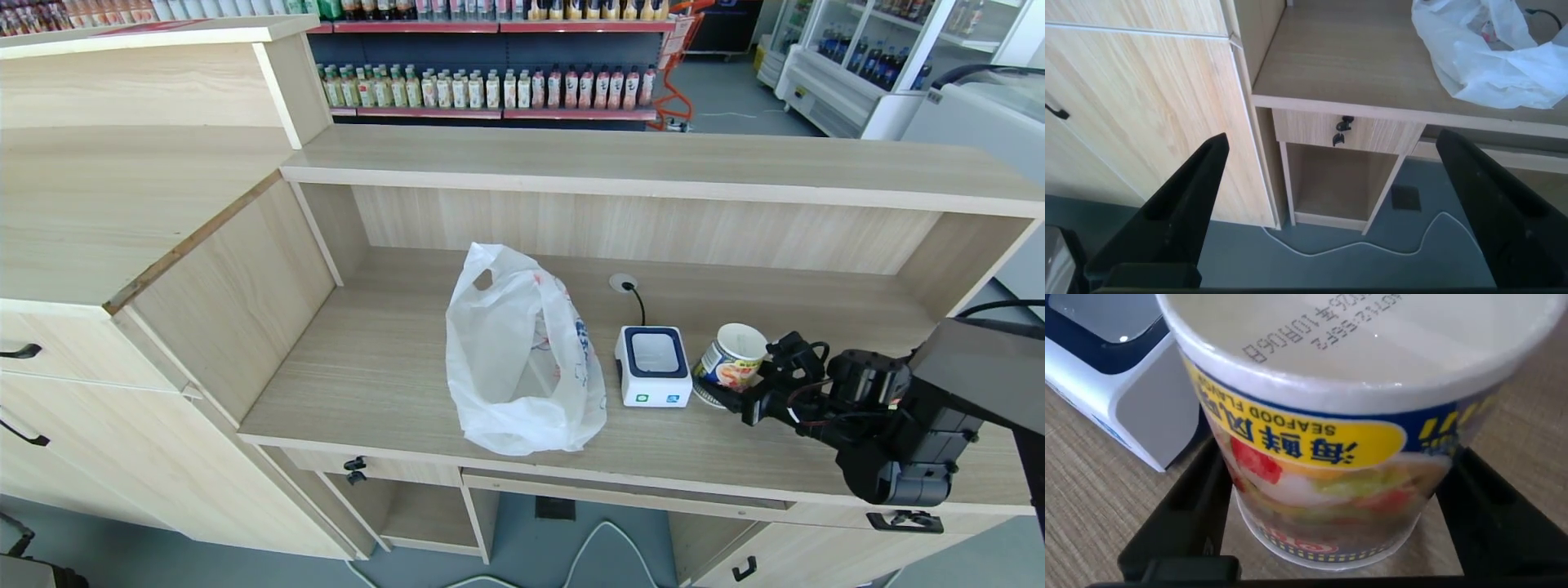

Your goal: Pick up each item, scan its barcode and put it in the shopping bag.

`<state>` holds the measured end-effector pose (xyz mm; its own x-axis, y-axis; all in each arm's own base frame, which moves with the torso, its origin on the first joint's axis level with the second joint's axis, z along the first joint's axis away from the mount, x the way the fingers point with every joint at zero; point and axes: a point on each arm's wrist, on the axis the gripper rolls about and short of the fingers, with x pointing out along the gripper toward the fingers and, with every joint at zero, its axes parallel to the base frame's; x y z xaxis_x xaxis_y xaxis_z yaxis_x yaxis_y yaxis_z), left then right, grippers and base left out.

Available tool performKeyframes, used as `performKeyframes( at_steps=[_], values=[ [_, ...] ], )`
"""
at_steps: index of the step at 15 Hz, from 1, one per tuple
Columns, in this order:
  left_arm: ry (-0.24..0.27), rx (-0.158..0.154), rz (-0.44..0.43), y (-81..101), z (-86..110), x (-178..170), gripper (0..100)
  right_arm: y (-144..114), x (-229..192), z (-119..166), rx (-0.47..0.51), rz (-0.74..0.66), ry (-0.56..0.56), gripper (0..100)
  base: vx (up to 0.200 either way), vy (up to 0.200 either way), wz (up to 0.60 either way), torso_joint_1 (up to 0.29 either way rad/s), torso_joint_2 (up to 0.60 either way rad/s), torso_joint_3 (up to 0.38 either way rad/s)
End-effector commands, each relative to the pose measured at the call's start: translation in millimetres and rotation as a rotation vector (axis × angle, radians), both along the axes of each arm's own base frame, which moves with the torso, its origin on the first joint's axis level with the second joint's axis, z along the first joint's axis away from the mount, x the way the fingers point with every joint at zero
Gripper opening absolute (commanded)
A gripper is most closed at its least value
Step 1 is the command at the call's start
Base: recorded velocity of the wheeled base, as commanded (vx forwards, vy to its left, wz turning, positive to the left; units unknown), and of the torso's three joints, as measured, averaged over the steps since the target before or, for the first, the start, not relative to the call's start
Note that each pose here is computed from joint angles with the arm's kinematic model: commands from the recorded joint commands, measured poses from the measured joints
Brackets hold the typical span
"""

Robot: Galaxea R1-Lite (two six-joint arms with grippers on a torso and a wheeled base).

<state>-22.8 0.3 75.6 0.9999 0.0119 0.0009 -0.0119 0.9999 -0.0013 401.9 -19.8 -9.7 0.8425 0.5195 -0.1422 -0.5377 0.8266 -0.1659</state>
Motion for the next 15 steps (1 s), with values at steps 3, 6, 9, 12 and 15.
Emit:
performKeyframes(
  at_steps=[3, 6, 9, 12, 15],
  values=[
    [0.001, 0.000, 0.000, 0.0, 0.1, 0.1, 100, 0.8, 1.7, 18.5, -0.004, 0.003, -0.042, 0, 0.000, 0.000, 0.00, 0.000, 0.00, 0.000],
    [0.001, 0.000, 0.000, 0.0, 0.1, 0.1, 100, 7.9, -11.5, 58.5, -0.007, 0.019, -0.097, 0, 0.000, 0.000, 0.00, 0.000, 0.00, 0.000],
    [-0.001, 0.000, 0.000, 0.0, 0.0, 0.0, 100, 14.8, -34.1, 101.8, -0.007, 0.054, -0.166, 0, 0.000, 0.000, 0.00, 0.000, 0.00, 0.000],
    [0.001, 0.000, 0.000, 0.0, 0.1, 0.1, 100, 38.1, -87.8, 165.4, 0.083, 0.238, -0.197, 0, 0.000, 0.000, 0.00, 0.000, 0.00, 0.000],
    [0.001, 0.000, 0.000, 0.0, 0.1, 0.1, 100, 54.3, -132.0, 214.7, 0.099, 0.376, -0.210, 0, 0.000, 0.000, 0.00, 0.000, 0.00, 0.000]
  ],
)
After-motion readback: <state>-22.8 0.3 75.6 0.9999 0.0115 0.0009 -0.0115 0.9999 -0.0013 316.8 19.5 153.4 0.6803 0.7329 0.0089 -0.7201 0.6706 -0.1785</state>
